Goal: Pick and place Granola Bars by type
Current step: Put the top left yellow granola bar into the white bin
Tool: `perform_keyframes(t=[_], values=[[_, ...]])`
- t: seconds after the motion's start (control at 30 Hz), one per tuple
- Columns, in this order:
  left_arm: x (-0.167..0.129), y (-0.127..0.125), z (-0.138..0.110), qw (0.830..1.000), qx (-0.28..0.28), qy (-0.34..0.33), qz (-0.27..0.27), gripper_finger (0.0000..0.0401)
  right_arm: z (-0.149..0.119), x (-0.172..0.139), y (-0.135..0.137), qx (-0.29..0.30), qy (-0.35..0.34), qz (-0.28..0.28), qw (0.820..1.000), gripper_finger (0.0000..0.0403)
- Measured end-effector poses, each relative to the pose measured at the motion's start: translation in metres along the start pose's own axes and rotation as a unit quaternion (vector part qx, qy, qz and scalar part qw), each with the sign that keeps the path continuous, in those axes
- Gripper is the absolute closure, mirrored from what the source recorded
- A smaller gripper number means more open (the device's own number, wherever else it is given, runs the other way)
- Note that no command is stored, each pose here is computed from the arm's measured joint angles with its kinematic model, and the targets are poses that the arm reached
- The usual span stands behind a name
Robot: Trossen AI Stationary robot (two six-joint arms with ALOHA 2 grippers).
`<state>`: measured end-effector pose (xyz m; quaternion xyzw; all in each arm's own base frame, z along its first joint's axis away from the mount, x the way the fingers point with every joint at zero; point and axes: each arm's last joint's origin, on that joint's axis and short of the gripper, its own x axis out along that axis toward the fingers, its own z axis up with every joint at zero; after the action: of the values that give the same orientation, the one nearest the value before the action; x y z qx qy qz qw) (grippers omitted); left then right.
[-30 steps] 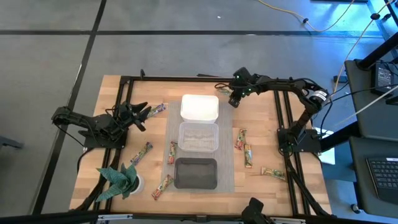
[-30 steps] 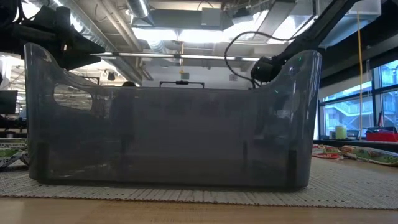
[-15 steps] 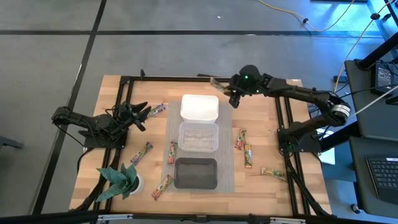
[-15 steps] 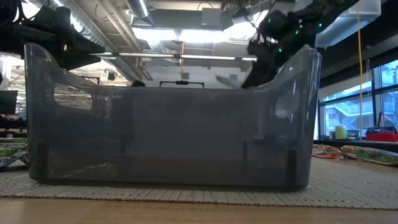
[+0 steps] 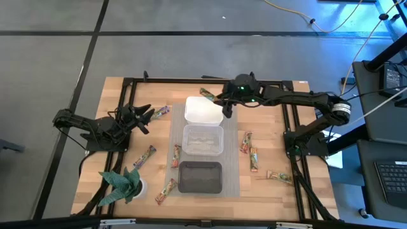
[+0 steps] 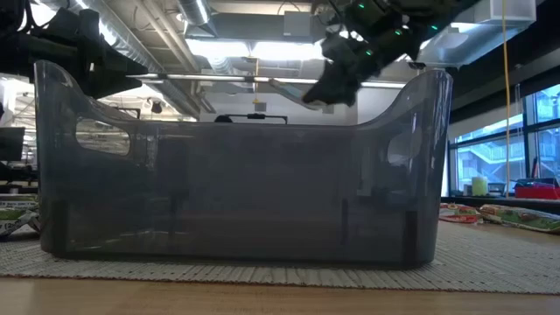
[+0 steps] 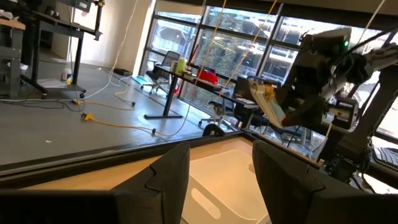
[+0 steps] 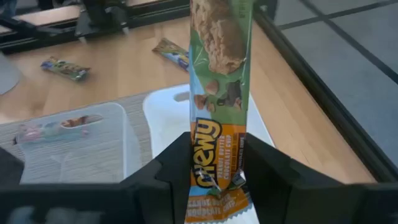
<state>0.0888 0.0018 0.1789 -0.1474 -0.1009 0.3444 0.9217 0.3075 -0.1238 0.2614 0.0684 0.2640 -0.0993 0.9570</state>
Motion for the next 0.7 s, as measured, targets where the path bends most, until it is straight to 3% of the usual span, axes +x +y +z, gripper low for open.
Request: perform_keyframes(t=[0.13,0.27,0.7], values=[[0.000,0.000,0.000,1.000,0.000,0.000,0.000,0.0232,0.023,0.012,0.000,-0.014,0.044,0.005,0.999,0.0267],[0.000,0.000,0.000,1.000,0.000,0.000,0.000,0.0232,0.027,0.035,-0.004,-0.027,0.112,0.009,0.993,0.0267],[0.000,0.000,0.000,1.000,0.001,0.000,-0.001,0.0232,-0.017,0.101,-0.003,-0.068,0.236,0.028,0.969,0.0267]])
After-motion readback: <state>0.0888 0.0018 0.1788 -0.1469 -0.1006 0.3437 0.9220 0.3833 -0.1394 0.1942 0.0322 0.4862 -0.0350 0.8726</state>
